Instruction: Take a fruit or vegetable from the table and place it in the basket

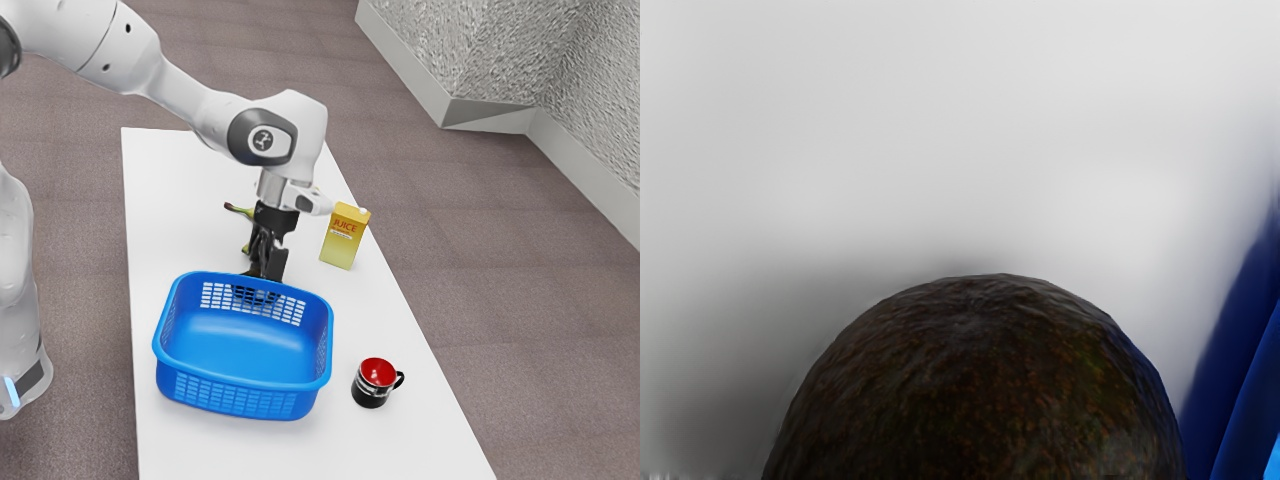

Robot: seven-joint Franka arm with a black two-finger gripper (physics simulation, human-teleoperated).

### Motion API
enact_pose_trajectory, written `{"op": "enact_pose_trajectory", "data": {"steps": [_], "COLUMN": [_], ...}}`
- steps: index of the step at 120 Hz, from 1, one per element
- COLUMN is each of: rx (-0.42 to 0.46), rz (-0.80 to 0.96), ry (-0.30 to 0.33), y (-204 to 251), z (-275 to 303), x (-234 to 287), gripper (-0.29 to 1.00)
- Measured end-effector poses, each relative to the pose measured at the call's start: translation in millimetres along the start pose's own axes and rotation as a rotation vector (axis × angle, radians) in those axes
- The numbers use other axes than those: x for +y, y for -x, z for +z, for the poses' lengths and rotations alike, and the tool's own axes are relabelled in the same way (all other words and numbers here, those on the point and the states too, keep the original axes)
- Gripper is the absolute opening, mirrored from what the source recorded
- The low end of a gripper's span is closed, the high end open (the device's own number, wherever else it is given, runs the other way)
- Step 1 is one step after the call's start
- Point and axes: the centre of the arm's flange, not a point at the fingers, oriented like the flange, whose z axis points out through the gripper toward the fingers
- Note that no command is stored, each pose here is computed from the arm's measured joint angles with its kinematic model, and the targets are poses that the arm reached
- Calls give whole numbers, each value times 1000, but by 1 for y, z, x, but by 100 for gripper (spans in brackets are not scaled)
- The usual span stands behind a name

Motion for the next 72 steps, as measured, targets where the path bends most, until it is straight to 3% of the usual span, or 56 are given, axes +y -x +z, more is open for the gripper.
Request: {"op": "enact_pose_trajectory", "data": {"steps": [34,55,72], "rx": [17,20,-21], "rz": [-43,-25,63], "ry": [-49,-186,-336], "y": [25,30,23], "z": [-43,-132,-139], "x": [1,74,178], "gripper": [37,35,35]}}
